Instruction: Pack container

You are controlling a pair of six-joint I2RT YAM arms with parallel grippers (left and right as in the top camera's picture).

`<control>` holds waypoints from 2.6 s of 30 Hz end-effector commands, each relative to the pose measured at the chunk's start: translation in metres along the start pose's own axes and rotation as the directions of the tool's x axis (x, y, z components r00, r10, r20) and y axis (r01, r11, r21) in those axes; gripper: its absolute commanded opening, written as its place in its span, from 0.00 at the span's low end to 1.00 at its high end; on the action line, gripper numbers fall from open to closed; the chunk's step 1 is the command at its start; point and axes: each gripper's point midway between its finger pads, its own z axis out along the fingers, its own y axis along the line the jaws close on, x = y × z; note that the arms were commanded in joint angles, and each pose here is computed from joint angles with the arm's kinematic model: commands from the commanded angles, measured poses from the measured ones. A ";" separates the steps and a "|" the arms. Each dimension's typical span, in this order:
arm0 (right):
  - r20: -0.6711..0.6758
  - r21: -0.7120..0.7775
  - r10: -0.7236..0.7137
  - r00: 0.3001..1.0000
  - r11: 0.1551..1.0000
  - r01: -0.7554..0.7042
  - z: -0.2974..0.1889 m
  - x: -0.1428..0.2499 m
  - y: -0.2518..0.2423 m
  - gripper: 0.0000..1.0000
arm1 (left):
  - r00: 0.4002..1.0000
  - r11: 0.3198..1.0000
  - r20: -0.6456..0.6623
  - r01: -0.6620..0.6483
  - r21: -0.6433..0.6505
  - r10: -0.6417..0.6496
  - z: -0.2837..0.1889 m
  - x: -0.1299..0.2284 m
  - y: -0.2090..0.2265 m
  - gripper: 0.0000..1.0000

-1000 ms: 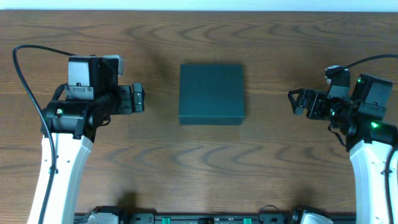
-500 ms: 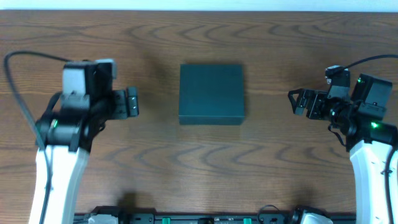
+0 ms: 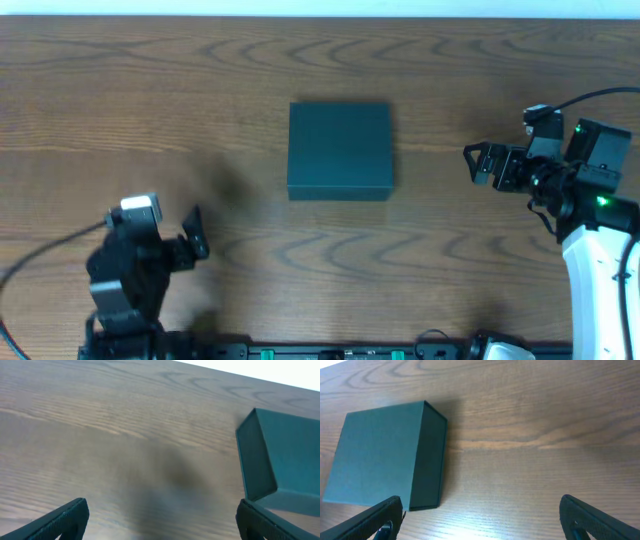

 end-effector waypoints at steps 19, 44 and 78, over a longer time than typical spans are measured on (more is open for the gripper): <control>0.012 0.000 0.010 1.000 1.000 -0.010 -0.003 -0.003 0.001 0.99 | 0.990 0.994 0.091 0.108 0.032 -0.110 0.026 0.061 0.010 0.95; 0.012 0.000 0.010 1.000 1.000 -0.010 -0.003 -0.003 0.001 0.99 | 0.990 0.994 0.088 0.108 0.031 -0.111 0.026 0.062 0.010 0.95; 0.395 0.244 -0.518 0.759 0.855 0.458 -0.055 0.104 0.017 0.99 | 0.990 0.994 0.088 0.108 0.031 -0.111 0.026 0.062 0.010 0.95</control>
